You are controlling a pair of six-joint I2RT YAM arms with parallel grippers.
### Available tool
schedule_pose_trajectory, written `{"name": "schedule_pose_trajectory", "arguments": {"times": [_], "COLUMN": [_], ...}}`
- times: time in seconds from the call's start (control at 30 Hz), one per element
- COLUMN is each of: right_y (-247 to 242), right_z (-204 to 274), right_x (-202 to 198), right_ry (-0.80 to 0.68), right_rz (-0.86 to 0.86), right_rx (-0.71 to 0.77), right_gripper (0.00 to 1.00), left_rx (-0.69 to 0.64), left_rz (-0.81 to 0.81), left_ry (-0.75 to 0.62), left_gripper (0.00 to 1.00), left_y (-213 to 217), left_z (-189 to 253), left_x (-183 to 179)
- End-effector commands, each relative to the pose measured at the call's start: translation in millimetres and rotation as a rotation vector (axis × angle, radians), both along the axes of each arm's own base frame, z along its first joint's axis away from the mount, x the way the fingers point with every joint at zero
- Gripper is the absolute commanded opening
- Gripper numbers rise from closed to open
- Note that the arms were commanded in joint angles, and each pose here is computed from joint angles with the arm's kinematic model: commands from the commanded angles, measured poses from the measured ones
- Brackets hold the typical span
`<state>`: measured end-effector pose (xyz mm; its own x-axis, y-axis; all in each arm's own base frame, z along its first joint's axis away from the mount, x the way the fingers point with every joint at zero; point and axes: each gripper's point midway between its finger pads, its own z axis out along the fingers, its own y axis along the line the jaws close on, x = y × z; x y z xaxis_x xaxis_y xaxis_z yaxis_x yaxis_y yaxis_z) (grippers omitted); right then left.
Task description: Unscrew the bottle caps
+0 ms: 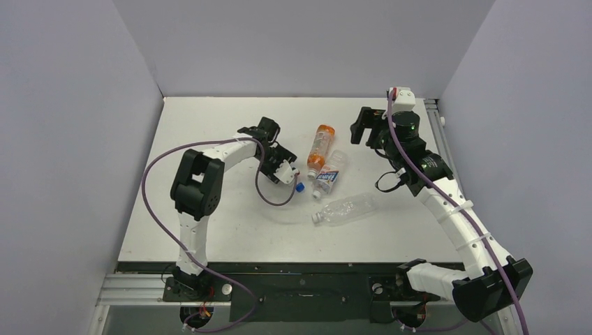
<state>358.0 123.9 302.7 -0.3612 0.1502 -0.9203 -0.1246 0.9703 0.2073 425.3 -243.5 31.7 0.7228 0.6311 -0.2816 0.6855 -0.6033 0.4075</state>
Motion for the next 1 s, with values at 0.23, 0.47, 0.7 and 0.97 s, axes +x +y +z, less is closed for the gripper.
{"name": "schedule_pose_trajectory", "arguments": {"times": [0.23,0.47,0.7,0.97], "right_y": [40,75,119,153], "right_z": [26,60,117,151], "right_x": [0,-16,-40,-70], "right_ry": [-0.051,-0.100,-0.190,-0.242], "right_rz": [0.077,0.140,0.265,0.389], "right_rx": [0.089,0.134,0.244,0.366], "right_gripper": [0.87,0.87,0.88,0.86], "left_rx": [-0.132,-0.491,-0.922,-1.070], "left_rz": [0.265,0.489,0.571,0.632], "left_ry": [0.082,0.211,0.249,0.352], "left_gripper": [0.39,0.39,0.31,0.27], "left_y": [6,-11,-18,-24], "left_z": [57,174,291,315], "left_x": [-34,-59,-109,-133]}}
